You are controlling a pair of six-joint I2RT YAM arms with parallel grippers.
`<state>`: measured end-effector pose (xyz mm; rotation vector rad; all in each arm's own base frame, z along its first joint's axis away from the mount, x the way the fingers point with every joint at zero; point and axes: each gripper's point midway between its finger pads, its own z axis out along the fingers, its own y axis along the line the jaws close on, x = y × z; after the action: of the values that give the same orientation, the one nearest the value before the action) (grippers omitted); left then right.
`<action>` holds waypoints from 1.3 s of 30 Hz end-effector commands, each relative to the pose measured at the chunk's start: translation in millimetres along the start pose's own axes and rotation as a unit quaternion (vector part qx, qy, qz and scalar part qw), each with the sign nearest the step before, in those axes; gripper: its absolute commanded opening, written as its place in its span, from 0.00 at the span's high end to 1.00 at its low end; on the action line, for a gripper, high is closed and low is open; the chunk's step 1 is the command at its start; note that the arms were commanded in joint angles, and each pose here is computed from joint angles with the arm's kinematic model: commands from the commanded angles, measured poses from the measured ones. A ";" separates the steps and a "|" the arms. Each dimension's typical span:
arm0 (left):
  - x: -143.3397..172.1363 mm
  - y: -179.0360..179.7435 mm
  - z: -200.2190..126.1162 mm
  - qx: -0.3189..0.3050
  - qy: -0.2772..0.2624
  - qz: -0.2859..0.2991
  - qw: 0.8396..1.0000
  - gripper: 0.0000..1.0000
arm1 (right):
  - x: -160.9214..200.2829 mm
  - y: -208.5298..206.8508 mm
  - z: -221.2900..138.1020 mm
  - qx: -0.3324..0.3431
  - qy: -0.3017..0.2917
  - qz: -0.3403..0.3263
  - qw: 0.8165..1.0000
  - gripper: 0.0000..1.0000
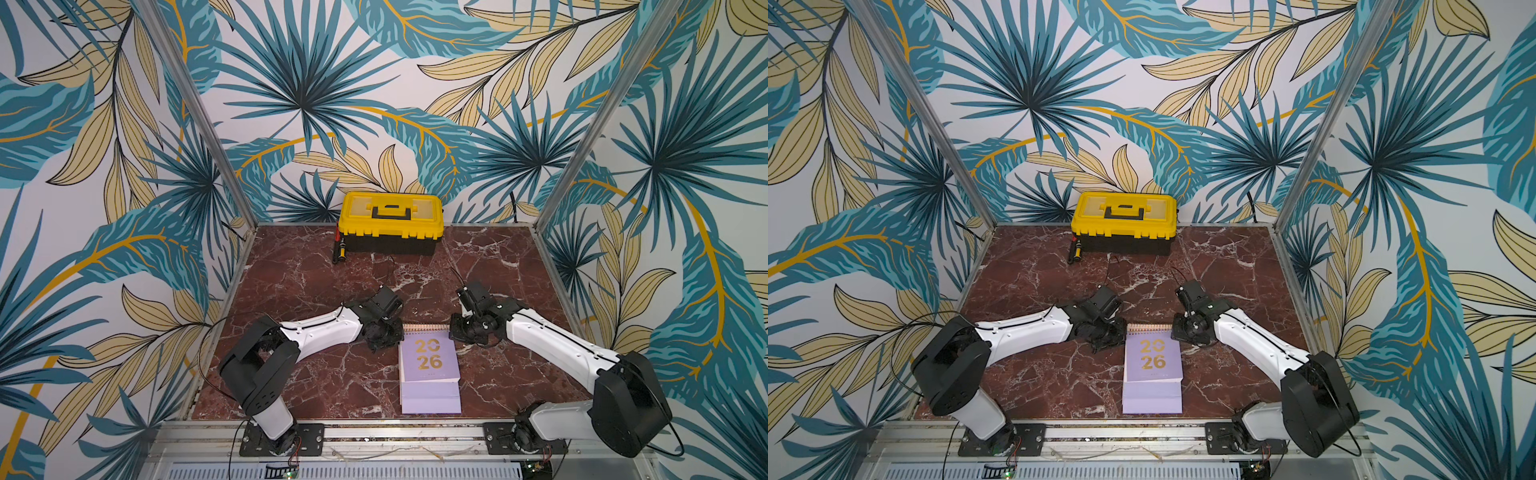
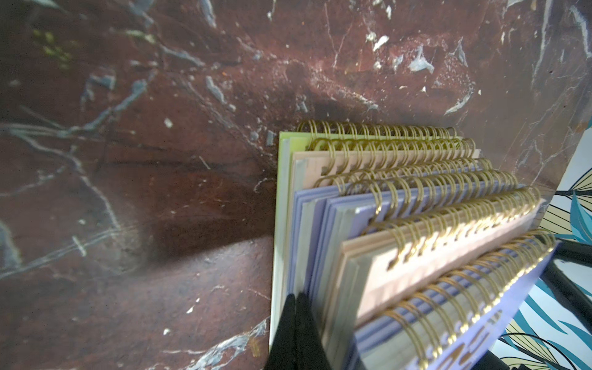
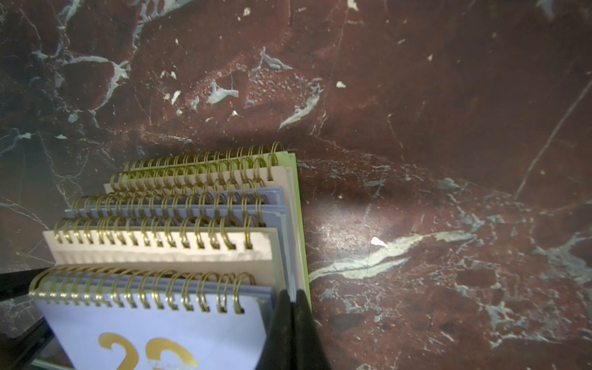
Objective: Stack the calendars
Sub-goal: Adjust the calendars at the calendar.
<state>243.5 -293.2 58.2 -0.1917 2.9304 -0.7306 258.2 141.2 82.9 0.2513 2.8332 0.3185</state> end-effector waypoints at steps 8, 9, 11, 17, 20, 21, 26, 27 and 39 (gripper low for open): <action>-9.0 -5.7 -14.0 -0.006 -0.009 0.017 1.000 1.00 | 66.6 -38.7 -51.5 0.050 -0.004 -0.052 0.997 1.00; -9.3 -6.5 -14.8 -0.004 -0.008 0.018 1.000 1.00 | 73.6 -40.1 -53.4 0.045 -0.005 -0.054 0.998 1.00; -10.5 -7.6 -18.3 0.000 -0.012 0.019 1.000 1.00 | 87.0 -40.8 -57.9 0.029 -0.008 -0.051 0.998 1.00; -11.3 -6.4 -22.8 0.005 -0.014 0.018 1.000 1.00 | 112.9 -27.4 -66.5 0.001 0.007 -0.106 0.994 1.00; -12.1 -5.8 -22.9 0.005 -0.015 0.018 1.000 1.00 | 114.1 -14.7 -63.0 0.003 0.013 -0.139 0.990 1.00; -12.5 -6.2 -22.7 0.005 -0.014 0.018 1.000 1.00 | 114.1 -9.2 -61.0 0.000 0.016 -0.143 0.990 1.00; -10.4 -5.2 -22.3 0.006 -0.011 0.018 1.000 1.00 | 120.4 19.5 -49.5 -0.029 0.025 -0.154 0.987 1.00; -11.0 -5.3 -23.0 0.007 -0.012 0.018 1.000 1.00 | 123.2 22.6 -49.3 -0.035 0.027 -0.156 0.987 1.00; -9.9 -3.2 -18.6 0.004 -0.004 0.017 1.000 1.00 | 152.0 49.1 -31.4 -0.047 0.039 -0.194 0.979 1.00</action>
<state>250.0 -284.7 68.5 -0.1589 2.9242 -0.7141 110.4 206.4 92.3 -0.3577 2.8537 0.3809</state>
